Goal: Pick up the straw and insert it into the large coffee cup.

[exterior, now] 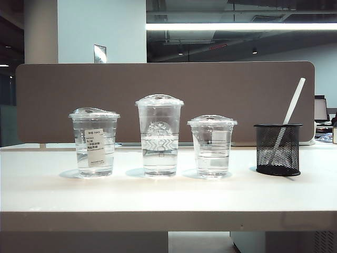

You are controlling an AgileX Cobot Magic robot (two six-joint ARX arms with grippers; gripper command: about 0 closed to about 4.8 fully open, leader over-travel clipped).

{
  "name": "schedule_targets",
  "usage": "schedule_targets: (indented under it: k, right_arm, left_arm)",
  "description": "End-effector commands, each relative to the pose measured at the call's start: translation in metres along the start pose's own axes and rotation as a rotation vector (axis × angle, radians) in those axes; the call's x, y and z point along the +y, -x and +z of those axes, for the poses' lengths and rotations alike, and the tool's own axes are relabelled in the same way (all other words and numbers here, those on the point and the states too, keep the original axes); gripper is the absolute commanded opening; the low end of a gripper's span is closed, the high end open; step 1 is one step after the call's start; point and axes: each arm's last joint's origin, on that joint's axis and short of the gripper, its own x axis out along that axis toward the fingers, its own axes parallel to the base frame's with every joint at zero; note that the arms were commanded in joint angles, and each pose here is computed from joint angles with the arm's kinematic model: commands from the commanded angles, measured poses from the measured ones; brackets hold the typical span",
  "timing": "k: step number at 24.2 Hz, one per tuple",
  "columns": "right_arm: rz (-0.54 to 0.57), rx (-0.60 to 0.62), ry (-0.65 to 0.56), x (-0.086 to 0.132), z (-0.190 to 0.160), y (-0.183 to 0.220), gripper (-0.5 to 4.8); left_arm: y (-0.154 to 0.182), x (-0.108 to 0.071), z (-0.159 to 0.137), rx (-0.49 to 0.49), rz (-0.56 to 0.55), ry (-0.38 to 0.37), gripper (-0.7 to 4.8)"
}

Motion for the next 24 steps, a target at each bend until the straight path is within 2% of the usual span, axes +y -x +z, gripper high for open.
schedule_targets:
  k: [1, 13, 15, 17, 18, 19, 21, 24]
  right_arm:
    - [-0.001, -0.008, 0.000, 0.000, -0.001, -0.001, -0.01]
    - [-0.001, -0.008, 0.000, 0.000, -0.001, -0.001, -0.01]
    - [-0.001, -0.008, 0.000, 0.000, -0.001, -0.001, -0.01]
    - [-0.001, -0.008, 0.000, 0.000, -0.001, -0.001, -0.01]
    - [-0.001, -0.008, 0.000, 0.000, -0.001, -0.001, -0.01]
    - [-0.001, -0.008, 0.000, 0.000, -0.001, -0.001, -0.01]
    - [-0.001, -0.008, 0.000, 0.000, -0.001, -0.001, -0.01]
    - [-0.001, -0.008, 0.000, 0.000, -0.001, -0.001, -0.01]
  left_arm:
    - [0.000, 0.000, -0.001, 0.007, 0.000, 0.003, -0.04]
    - [0.003, 0.001, 0.004, 0.012, 0.036, -0.023, -0.04]
    - [0.010, -0.002, 0.021, -0.007, -0.015, -0.020, -0.04]
    - [0.031, -0.010, 0.069, -0.106, -0.138, -0.032, -0.04]
    - [0.048, -0.016, 0.101, -0.161, -0.244, -0.047, -0.04]
    - [0.060, -0.020, 0.120, -0.178, -0.314, -0.060, -0.04]
    - [0.082, -0.026, 0.148, -0.166, -0.424, -0.072, -0.04]
    - [0.115, -0.030, 0.175, -0.064, -0.487, -0.050, -0.04]
